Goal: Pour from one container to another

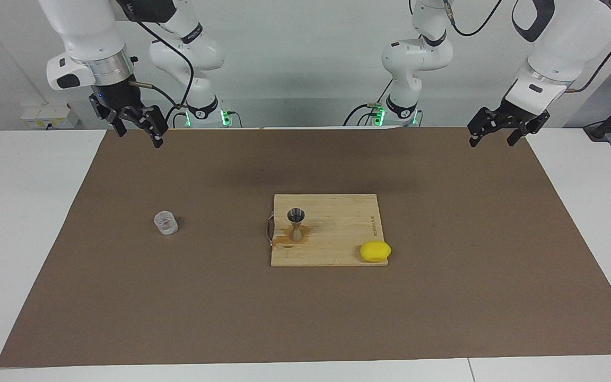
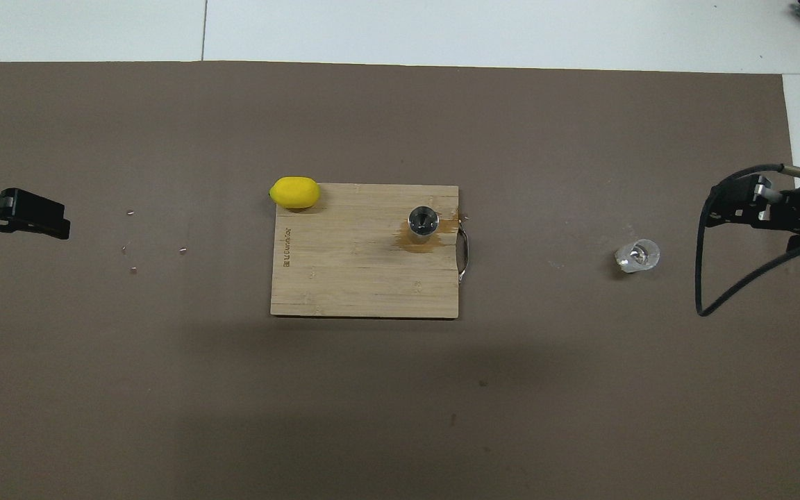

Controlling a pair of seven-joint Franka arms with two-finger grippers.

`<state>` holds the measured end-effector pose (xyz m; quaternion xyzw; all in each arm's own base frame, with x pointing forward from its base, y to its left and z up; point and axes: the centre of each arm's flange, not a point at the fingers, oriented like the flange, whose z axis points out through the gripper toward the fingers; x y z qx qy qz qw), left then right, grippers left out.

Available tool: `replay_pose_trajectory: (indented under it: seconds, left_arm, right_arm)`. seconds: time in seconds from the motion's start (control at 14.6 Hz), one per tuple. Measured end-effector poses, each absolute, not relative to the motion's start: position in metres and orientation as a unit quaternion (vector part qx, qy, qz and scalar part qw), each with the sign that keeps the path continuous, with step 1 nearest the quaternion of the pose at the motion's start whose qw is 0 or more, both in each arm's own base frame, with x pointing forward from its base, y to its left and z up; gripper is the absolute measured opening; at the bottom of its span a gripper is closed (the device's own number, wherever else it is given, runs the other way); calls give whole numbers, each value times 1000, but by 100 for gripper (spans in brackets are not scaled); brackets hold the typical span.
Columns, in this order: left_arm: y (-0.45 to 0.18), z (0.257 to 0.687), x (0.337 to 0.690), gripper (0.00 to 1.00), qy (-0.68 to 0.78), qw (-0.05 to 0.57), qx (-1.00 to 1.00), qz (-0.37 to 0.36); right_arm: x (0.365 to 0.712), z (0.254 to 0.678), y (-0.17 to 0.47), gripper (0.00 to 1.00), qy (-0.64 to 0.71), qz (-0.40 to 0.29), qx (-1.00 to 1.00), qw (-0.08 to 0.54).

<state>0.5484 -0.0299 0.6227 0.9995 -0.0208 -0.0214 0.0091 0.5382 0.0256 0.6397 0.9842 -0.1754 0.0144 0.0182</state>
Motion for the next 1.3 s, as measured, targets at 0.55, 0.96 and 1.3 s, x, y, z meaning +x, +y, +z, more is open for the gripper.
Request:
replay_pose_trajectory:
  seconds: [0.55, 0.96, 1.3]
  left_arm:
    - [-30, 623, 548, 100, -21, 9, 1000, -21]
    - [-30, 623, 548, 100, -21, 9, 1000, -22]
    - [-38, 624, 550, 100, -28, 9, 999, -12]
  right_arm:
    - [542, 623, 20, 100, -146, -21, 989, -3]
    - [541, 615, 18, 100, -141, -29, 990, 5]
    - [540, 615, 17, 100, -125, -28, 992, 10]
